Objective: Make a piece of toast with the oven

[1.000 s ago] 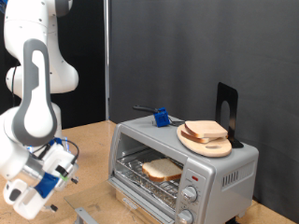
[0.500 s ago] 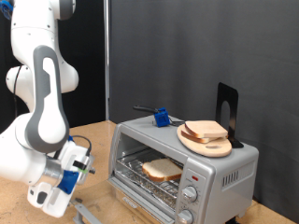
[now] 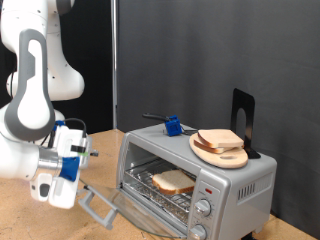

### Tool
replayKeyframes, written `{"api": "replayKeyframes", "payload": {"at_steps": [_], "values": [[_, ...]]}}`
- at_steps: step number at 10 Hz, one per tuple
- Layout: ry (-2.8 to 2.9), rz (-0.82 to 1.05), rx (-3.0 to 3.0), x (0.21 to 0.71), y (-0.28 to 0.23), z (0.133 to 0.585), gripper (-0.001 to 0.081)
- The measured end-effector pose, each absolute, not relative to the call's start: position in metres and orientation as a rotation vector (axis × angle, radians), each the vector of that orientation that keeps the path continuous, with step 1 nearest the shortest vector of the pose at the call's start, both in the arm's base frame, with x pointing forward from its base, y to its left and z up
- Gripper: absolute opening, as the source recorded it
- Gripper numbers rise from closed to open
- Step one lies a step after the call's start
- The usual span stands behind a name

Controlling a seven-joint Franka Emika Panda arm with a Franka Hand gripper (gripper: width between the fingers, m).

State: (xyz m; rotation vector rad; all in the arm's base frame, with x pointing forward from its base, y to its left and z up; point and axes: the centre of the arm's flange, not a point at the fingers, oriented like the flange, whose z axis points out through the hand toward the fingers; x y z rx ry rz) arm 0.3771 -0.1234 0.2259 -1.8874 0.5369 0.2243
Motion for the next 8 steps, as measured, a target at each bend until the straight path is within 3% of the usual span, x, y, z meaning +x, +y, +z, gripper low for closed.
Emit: {"api": "replayKeyframes", "payload": {"at_steps": [8], "values": [[0.519, 0.224, -1.930, 0.396, -0.031, 0.292, 0.0805]]}}
